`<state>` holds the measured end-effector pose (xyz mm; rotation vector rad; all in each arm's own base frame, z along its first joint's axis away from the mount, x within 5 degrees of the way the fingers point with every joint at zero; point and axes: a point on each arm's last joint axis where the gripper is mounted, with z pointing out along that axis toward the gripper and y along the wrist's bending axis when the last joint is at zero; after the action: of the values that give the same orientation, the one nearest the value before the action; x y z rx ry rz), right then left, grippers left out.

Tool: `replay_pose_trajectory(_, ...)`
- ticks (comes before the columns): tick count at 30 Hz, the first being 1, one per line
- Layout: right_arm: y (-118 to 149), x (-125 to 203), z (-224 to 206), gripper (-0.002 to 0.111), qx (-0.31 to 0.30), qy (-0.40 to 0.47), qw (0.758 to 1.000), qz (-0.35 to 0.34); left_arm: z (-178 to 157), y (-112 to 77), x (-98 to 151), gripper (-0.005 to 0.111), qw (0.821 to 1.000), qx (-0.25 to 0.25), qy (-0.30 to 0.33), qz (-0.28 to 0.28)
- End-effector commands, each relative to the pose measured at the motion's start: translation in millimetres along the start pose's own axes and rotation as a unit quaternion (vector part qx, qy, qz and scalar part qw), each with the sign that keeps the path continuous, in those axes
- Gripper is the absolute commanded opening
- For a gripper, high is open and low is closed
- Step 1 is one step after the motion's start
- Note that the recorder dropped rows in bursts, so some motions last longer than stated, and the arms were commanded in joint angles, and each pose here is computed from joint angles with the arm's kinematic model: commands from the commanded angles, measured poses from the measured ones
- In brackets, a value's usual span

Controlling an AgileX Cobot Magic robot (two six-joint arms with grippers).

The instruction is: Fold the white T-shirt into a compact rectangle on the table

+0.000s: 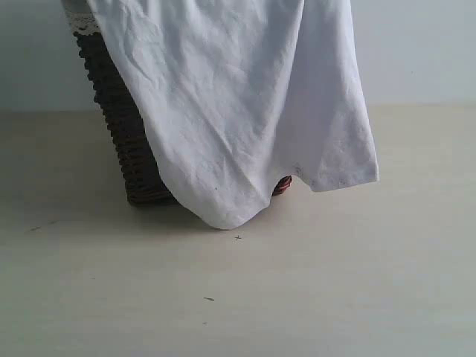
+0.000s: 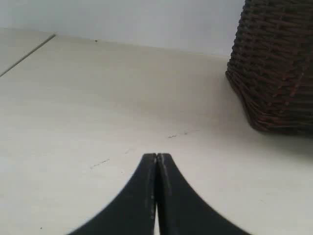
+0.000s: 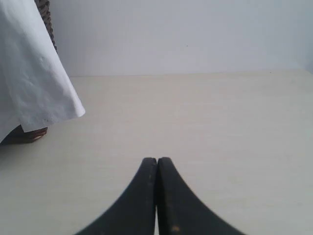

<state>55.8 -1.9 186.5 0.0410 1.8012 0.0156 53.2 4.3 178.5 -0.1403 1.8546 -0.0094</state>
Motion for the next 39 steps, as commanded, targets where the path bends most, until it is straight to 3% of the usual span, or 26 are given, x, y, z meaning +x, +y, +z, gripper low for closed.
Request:
replay_pose_trajectory(1, 0, 0, 1, 0.0, 0.002, -0.004, 1.0, -0.004, -1, -0.4, -3, 0.0, 1.0, 0.003, -0.012, -0.001)
replay_pose_trajectory(15, 0, 0, 1, 0.0, -0.002, -0.003, 1.0, -0.002, -1, -0.4, -3, 0.0, 1.0, 0.003, -0.012, -0.001)
replay_pose_trajectory(19, 5, 1, 1, 0.0, -0.036, 0.005, 0.998, 0.046, -1, -0.4, -3, 0.0, 1.0, 0.003, -0.012, -0.001)
replay_pose_trajectory(22, 8, 4, 6, 0.0, -0.046, 0.045, 0.993, 0.101, -1, -0.4, -3, 0.0, 1.0, 0.003, -0.012, -0.001)
replay_pose_trajectory(26, 9, 10, 20, 0.0, -0.032, 0.133, 0.986, 0.097, -1, -0.4, -3, 0.0, 1.0, 0.003, -0.012, -0.001)
replay_pose_trajectory(30, 9, 4, 50, 0.0, -0.019, 0.191, 0.98, 0.045, -1, -0.4, -3, 0.0, 1.0, 0.003, -0.012, -0.001)
replay_pose_trajectory(33, 12, -6, 81, 0.0, -0.046, 0.214, 0.971, -0.096, -1, -0.4, -3, 0.0, 1.0, 0.003, -0.012, -0.001)
replay_pose_trajectory(34, 13, -8, 88, 0.0, -0.051, 0.22, 0.968, -0.112, -1, -0.4, -3, 0.0, 1.0, 0.003, -0.012, -0.001)
replay_pose_trajectory(39, 15, -13, 114, 0.0, -0.048, 0.271, 0.955, -0.11, -1, -0.4, -3, 0.0, 1.0, 0.003, -0.012, -0.001)
